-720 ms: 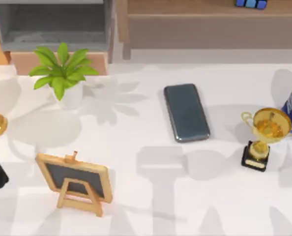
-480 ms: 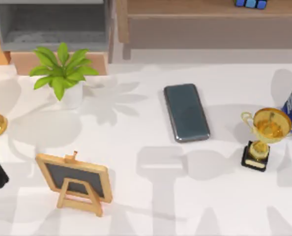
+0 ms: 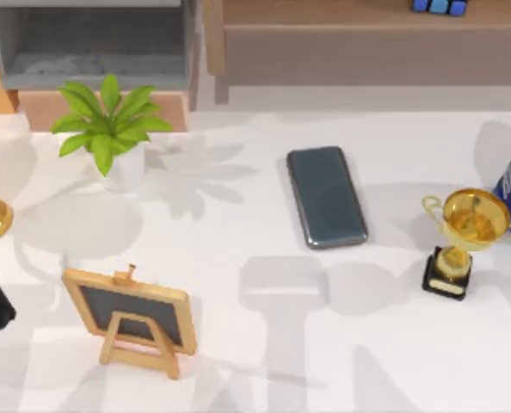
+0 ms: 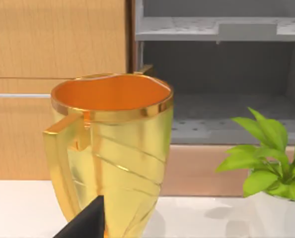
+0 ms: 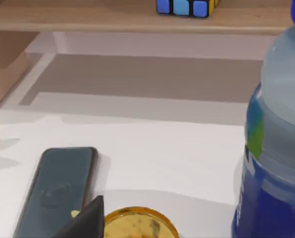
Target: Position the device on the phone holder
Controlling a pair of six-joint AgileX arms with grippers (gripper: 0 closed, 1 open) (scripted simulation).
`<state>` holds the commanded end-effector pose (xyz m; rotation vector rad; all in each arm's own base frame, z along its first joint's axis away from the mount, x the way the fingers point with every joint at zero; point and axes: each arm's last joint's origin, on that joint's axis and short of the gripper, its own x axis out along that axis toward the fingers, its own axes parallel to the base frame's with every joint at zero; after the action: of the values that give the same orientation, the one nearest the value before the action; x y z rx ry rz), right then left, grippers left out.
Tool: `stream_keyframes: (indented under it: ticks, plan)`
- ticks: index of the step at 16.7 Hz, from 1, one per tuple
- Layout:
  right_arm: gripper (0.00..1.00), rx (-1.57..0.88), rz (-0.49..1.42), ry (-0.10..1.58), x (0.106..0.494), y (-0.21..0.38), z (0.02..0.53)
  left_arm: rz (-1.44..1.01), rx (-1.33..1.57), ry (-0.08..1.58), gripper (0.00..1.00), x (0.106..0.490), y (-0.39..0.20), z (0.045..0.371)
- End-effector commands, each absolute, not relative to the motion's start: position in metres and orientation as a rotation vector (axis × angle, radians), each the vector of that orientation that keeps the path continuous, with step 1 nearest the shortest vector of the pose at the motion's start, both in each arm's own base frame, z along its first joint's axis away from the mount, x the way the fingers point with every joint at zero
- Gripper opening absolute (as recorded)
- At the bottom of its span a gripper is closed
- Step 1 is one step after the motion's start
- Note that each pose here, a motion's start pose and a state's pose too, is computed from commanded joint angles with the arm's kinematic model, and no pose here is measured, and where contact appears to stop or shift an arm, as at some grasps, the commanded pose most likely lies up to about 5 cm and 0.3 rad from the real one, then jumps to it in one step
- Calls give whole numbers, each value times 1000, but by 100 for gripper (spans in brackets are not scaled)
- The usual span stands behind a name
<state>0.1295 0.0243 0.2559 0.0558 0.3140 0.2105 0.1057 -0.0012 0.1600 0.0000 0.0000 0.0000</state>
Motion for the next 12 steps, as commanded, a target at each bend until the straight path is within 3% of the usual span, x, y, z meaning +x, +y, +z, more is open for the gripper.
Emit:
stream_keyframes:
  ticks: [8,12]
  plan:
    - [100,133,394,550,217,87,392,0,0,0,100,106,-1,160]
    - [100,147,448,667,280,137,422,0,0,0,100,106,-1,160]
